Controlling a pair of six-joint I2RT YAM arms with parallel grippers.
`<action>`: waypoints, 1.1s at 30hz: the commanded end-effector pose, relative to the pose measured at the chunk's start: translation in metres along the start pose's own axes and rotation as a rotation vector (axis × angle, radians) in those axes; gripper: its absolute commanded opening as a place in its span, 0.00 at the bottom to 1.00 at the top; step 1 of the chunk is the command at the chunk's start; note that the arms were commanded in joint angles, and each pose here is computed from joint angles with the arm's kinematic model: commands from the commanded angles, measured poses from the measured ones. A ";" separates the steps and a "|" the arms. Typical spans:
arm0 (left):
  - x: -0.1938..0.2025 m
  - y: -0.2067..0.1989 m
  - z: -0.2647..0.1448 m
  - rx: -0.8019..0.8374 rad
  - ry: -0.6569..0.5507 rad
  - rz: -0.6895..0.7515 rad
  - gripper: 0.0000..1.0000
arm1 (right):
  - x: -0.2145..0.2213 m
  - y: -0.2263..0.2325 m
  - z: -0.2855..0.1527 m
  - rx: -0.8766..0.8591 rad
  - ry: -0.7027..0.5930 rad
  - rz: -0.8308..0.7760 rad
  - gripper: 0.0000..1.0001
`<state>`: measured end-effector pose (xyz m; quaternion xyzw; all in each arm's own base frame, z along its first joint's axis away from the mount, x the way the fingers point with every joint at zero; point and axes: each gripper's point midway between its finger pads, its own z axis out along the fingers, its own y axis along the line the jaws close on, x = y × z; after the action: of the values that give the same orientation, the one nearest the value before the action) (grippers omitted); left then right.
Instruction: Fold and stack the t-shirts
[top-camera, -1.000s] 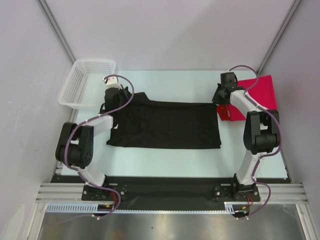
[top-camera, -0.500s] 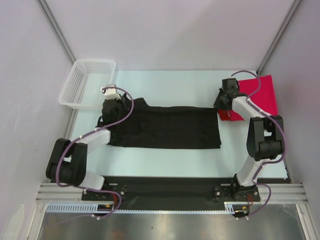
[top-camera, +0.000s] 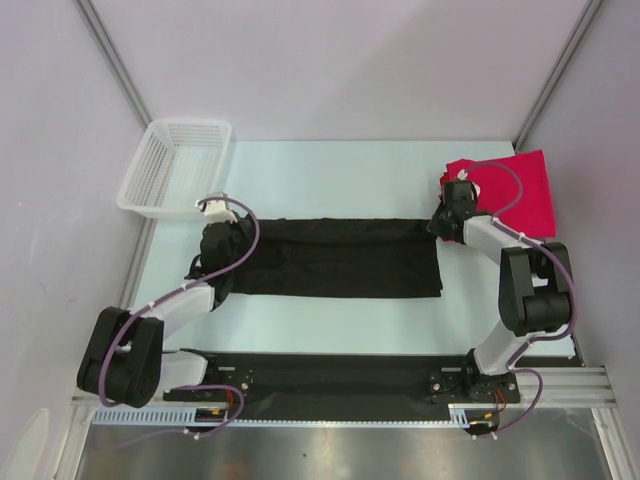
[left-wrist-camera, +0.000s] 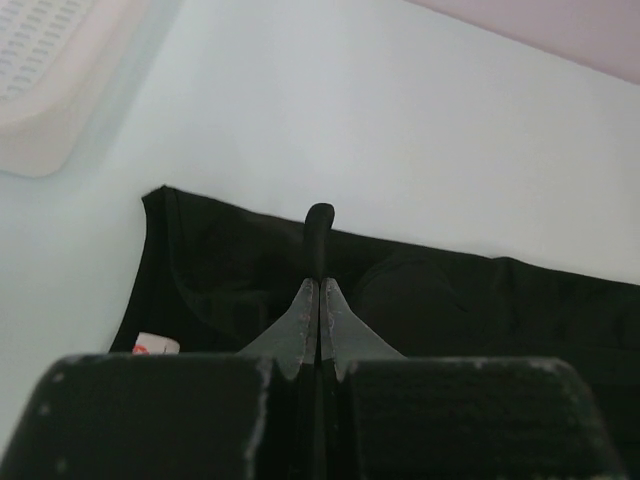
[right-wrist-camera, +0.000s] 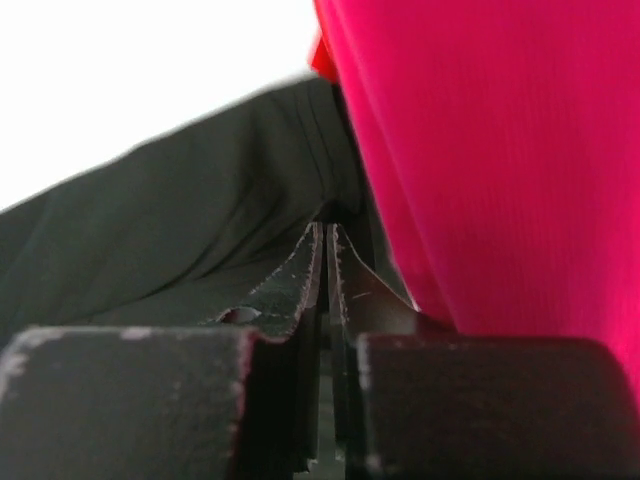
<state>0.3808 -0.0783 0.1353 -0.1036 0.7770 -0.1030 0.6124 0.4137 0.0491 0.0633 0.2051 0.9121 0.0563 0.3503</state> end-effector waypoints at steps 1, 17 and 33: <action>0.011 -0.004 -0.014 0.010 0.037 -0.100 0.01 | -0.021 0.007 -0.011 -0.022 -0.125 0.049 0.09; 0.025 0.033 -0.072 -0.156 0.056 -0.299 0.62 | -0.001 0.080 -0.062 -0.232 -0.261 0.001 0.50; 0.030 0.018 0.012 -0.197 0.392 -0.281 0.63 | 0.115 0.316 -0.072 -0.986 0.283 -0.080 0.49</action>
<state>0.3770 -0.0624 0.1093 -0.2523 0.8443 -0.1089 0.4601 0.4023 0.3446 0.1046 0.0098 0.8549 0.4060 0.3228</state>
